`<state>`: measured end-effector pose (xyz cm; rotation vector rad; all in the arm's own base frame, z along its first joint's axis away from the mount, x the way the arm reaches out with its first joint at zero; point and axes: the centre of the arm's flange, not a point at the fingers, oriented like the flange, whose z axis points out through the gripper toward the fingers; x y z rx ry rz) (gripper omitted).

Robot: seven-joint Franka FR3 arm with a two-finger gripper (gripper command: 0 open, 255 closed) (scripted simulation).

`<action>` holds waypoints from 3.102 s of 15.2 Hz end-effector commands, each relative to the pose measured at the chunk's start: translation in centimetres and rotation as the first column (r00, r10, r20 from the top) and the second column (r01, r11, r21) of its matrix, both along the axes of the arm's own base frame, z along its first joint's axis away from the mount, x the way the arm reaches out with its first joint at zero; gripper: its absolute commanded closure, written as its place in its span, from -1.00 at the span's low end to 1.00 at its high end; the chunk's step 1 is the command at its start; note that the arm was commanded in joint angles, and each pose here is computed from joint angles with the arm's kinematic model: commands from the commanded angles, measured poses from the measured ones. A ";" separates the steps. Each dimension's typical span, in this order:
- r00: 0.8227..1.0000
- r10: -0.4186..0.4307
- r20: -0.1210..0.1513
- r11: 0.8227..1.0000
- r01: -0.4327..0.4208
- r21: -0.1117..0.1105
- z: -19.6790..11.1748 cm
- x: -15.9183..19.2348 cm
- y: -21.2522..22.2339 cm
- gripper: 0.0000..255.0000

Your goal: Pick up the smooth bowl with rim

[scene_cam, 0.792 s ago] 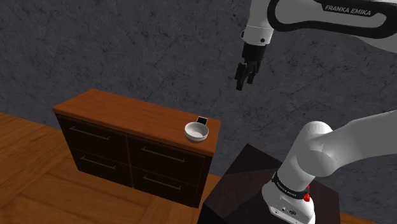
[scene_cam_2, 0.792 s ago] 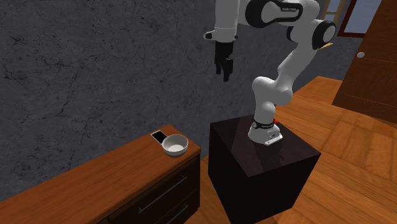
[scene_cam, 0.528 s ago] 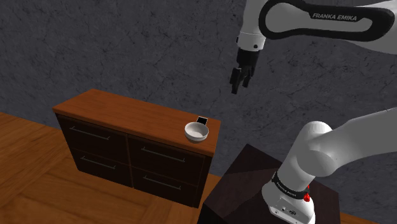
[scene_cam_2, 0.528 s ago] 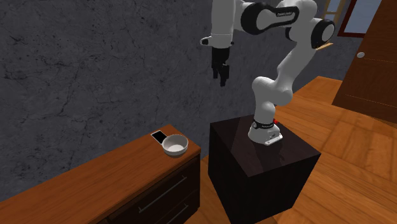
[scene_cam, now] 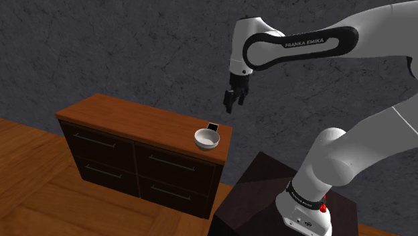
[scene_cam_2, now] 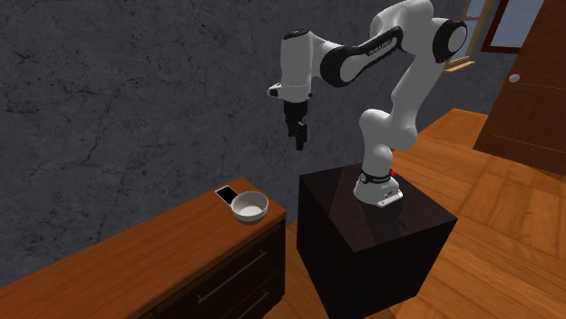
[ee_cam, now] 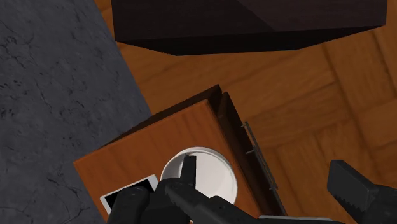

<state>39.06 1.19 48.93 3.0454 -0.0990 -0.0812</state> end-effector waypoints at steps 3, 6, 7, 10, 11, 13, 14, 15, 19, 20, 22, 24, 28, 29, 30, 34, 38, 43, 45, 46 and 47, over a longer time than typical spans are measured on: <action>1.000 0.001 -0.006 1.000 -0.001 -0.012 -4.5 2.8 0.0 -1.00; 1.000 0.002 -0.012 1.000 -0.002 -0.020 -7.9 5.0 0.0 -1.00; 1.000 0.002 -0.014 1.000 -0.002 -0.023 -9.1 5.7 0.0 -1.00; 1.000 0.003 -0.019 0.999 -0.003 -0.032 -12.5 7.9 0.0 -1.00; 1.000 0.003 -0.021 0.999 -0.004 -0.035 -13.6 8.6 -0.1 -1.00; 1.000 0.003 -0.025 0.999 -0.004 -0.041 -15.9 10.0 -0.1 -1.00; 1.000 0.003 -0.027 0.999 -0.005 -0.044 -17.0 10.7 -0.1 -1.00; 1.000 0.004 -0.029 0.999 -0.005 -0.047 -18.2 11.4 -0.2 -1.00; 0.999 0.004 -0.036 0.998 -0.006 -0.058 -22.7 14.2 -0.3 -1.00; 0.999 0.004 -0.038 0.998 -0.007 -0.061 -23.9 14.8 -0.4 -1.00; 0.999 0.005 -0.042 0.998 -0.007 -0.067 -26.2 16.2 -0.5 -1.00; 0.999 0.005 -0.045 0.997 -0.008 -0.073 -28.5 17.6 -0.6 -1.00; 0.999 0.005 -0.047 0.997 -0.009 -0.076 -30.8 18.3 -0.7 -1.00; 0.999 0.005 -0.047 0.997 -0.009 -0.076 -31.4 18.3 -0.7 -1.00; 0.999 0.005 -0.047 0.997 -0.009 -0.076 -31.9 18.3 -0.7 -1.00; 0.999 0.005 -0.047 0.997 -0.009 -0.076 -33.8 18.3 -0.7 -1.00; 0.999 0.005 -0.047 0.997 -0.009 -0.076 -33.8 18.4 -0.7 1.00; 0.999 0.005 -0.047 0.997 -0.009 -0.076 -33.7 18.4 -0.7 1.00; 0.999 0.005 -0.047 0.997 -0.009 -0.076 -33.8 18.3 -0.7 1.00; 0.999 0.005 -0.047 0.997 -0.009 -0.076 -33.3 18.3 -0.7 1.00; 0.999 0.005 -0.047 0.997 -0.009 -0.076 -32.7 18.3 -0.7 1.00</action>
